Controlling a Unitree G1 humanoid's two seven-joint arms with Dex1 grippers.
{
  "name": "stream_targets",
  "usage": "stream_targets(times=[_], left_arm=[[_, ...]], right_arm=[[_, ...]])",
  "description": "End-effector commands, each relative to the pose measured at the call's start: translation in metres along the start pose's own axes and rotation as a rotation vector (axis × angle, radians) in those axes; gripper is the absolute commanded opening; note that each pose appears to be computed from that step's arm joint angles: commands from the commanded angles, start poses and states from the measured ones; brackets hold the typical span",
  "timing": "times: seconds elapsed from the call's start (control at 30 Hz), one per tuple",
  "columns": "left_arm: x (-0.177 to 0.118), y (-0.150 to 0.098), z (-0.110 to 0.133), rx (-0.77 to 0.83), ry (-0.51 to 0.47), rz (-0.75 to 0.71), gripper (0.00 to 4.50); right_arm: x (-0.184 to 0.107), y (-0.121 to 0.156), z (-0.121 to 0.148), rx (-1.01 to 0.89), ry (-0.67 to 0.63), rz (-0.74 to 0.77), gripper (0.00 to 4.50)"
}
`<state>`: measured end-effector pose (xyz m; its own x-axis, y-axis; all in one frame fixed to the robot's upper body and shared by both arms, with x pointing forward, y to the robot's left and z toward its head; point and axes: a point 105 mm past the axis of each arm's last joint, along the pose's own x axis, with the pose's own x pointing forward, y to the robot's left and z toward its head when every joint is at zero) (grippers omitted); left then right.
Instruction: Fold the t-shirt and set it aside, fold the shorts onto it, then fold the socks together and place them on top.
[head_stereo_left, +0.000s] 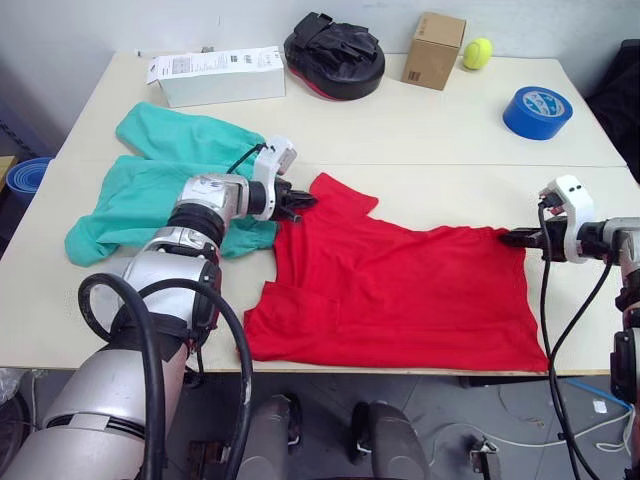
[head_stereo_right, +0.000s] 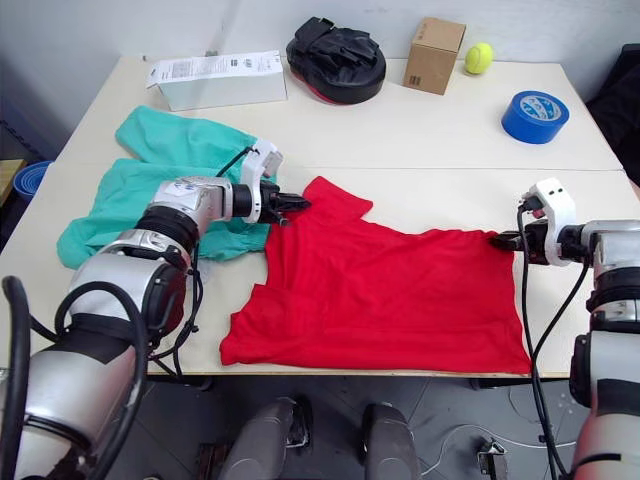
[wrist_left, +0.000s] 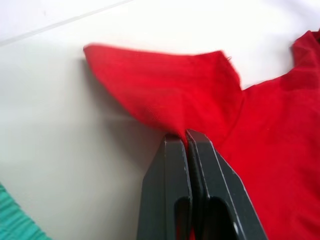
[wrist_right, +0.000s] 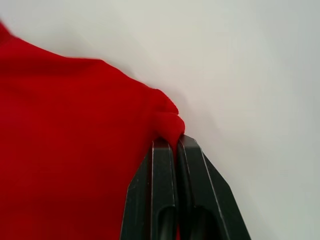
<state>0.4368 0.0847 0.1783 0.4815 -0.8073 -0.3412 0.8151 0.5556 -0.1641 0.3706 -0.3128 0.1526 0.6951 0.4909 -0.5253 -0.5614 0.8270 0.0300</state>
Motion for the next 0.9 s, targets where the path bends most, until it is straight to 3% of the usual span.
stream_targets(times=[0.03, 0.23, 0.4, 0.63, 0.9], left_arm=[[-0.014, -0.007, 0.025, 0.162, -0.059, -0.079, 0.0], [-0.027, -0.008, 0.009, 0.479, -0.01, -0.13, 0.0], [-0.028, -0.012, -0.012, 0.788, 0.028, -0.117, 0.0], [-0.032, -0.012, -0.006, 1.067, -0.095, 0.055, 0.0], [-0.052, -0.007, -0.007, 1.287, -0.156, 0.176, 0.0]], right_arm=[[-0.017, 0.007, 0.016, -0.139, -0.085, 0.043, 0.05], [-0.023, 0.033, 0.009, -0.376, -0.155, 0.125, 0.05], [-0.028, 0.033, 0.009, -0.515, -0.217, 0.061, 0.05], [-0.041, 0.017, -0.001, -0.705, -0.212, -0.063, 0.05], [-0.05, 0.008, -0.007, -0.932, -0.209, -0.183, 0.05]])
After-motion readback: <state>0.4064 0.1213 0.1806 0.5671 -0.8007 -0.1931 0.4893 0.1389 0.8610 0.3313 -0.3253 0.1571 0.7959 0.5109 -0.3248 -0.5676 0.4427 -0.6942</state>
